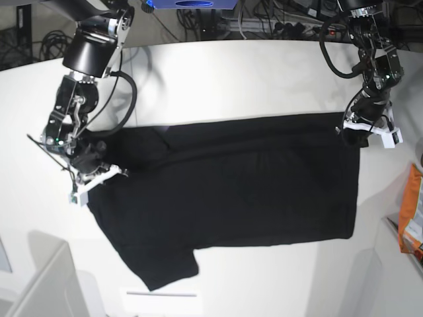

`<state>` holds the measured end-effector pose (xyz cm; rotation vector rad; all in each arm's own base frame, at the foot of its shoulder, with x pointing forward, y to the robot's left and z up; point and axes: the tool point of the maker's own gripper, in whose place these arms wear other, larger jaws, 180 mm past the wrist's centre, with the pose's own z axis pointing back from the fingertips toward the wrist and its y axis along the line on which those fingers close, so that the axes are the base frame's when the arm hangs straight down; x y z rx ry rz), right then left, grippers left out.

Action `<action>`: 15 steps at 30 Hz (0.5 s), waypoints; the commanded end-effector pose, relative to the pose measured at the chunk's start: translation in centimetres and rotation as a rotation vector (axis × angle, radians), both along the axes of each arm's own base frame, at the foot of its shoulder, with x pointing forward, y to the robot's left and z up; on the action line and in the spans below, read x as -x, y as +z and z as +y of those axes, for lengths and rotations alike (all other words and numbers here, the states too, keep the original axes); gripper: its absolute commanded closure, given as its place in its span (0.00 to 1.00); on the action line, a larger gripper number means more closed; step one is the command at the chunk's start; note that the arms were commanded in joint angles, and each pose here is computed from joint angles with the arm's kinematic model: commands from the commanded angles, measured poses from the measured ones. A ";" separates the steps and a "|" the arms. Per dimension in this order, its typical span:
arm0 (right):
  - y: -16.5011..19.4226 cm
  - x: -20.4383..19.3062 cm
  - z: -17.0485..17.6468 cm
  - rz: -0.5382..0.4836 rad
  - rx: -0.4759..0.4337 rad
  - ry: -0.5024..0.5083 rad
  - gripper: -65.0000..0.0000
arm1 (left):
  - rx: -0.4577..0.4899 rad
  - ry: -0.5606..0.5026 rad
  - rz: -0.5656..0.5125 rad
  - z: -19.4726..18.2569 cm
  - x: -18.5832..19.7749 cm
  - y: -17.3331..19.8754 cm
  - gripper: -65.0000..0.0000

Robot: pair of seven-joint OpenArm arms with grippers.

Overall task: Fold the T-shirt properly
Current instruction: 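Lift the shoulder corners and pull them toward the robot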

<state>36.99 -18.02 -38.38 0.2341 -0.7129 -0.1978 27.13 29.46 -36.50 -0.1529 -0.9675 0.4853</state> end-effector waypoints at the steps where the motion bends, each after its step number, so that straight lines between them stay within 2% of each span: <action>1: 1.8 -1.6 -0.3 -0.063 0.005 -0.002 1.00 | -0.025 -0.003 -0.048 0.6 -1.0 1.4 1.00; 11: 1.1 -2.1 0.0 -0.042 -0.016 -0.002 1.00 | -0.007 0.015 -0.031 1.0 -1.3 0.5 1.00; 15: 1.0 -2.1 -0.6 -0.027 -0.025 -0.059 1.00 | -0.006 0.011 -0.041 1.0 -1.9 0.9 1.00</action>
